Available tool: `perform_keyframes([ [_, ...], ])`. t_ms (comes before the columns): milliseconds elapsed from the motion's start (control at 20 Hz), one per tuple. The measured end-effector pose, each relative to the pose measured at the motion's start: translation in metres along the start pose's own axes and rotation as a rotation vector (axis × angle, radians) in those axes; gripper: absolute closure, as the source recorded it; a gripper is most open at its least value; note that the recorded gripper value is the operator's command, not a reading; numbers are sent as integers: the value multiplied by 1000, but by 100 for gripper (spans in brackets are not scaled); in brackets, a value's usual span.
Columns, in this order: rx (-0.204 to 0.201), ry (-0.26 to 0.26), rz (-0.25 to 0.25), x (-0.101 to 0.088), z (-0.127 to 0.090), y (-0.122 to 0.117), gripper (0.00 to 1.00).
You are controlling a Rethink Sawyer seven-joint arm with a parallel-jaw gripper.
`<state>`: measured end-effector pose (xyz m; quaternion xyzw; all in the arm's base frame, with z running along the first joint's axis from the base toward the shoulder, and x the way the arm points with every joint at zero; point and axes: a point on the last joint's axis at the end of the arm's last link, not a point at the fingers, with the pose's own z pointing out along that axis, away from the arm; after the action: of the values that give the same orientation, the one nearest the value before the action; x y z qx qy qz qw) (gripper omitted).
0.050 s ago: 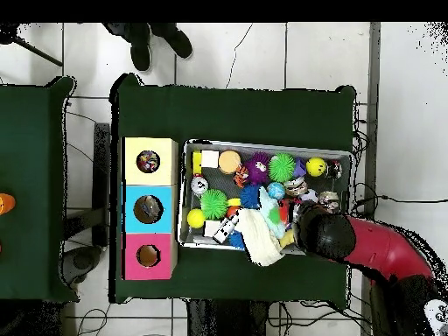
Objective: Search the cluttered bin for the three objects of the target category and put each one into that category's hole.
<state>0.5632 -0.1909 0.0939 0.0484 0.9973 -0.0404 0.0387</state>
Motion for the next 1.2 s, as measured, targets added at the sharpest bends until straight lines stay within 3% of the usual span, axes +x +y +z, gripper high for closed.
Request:
perform_keyframes([
  [850, 12, -41, -16, -24, -3, -3, 0],
  [1200, -3, -29, -57, -25, 3, 24, 0],
])
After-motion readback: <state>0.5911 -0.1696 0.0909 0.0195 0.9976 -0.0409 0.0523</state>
